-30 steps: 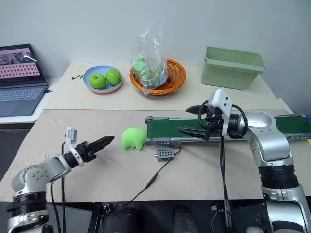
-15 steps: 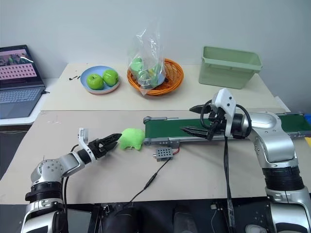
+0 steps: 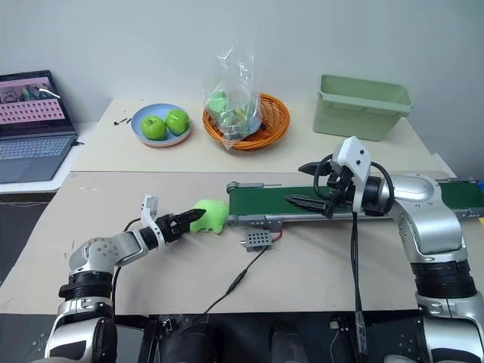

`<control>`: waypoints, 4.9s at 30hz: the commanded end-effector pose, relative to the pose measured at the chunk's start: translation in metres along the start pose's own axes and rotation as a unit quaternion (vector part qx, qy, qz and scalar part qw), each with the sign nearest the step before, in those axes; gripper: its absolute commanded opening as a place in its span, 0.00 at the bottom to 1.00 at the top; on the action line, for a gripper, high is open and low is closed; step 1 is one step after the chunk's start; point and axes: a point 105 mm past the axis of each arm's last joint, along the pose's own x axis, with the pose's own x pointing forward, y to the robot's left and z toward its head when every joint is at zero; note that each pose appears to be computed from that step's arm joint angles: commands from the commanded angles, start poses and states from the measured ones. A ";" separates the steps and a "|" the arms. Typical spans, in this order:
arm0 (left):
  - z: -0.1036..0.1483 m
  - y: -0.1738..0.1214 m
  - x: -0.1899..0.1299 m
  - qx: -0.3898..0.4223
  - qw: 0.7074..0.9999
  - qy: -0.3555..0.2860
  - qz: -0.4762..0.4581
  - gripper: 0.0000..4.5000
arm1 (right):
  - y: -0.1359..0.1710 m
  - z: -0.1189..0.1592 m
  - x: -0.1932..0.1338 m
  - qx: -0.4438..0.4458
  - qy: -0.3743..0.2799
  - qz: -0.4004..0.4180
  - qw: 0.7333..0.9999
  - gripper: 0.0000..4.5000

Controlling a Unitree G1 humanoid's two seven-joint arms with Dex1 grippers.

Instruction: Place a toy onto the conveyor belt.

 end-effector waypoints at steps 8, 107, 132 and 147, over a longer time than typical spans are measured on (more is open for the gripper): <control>0.010 -0.005 0.006 0.002 1.000 -0.020 0.006 0.36 | -0.006 0.013 -0.007 -0.027 -0.004 -0.014 1.000 1.00; 0.048 -0.161 -0.055 0.492 0.838 -0.054 -0.227 0.99 | -0.012 0.030 -0.001 -0.035 -0.025 0.021 0.999 1.00; 0.051 -0.173 -0.052 0.480 0.845 -0.067 -0.225 0.99 | -0.011 0.030 0.001 -0.041 -0.018 0.029 0.999 1.00; 0.044 -0.163 -0.059 0.468 0.857 -0.055 -0.210 0.99 | -0.014 0.059 -0.008 -0.086 -0.042 0.031 0.995 1.00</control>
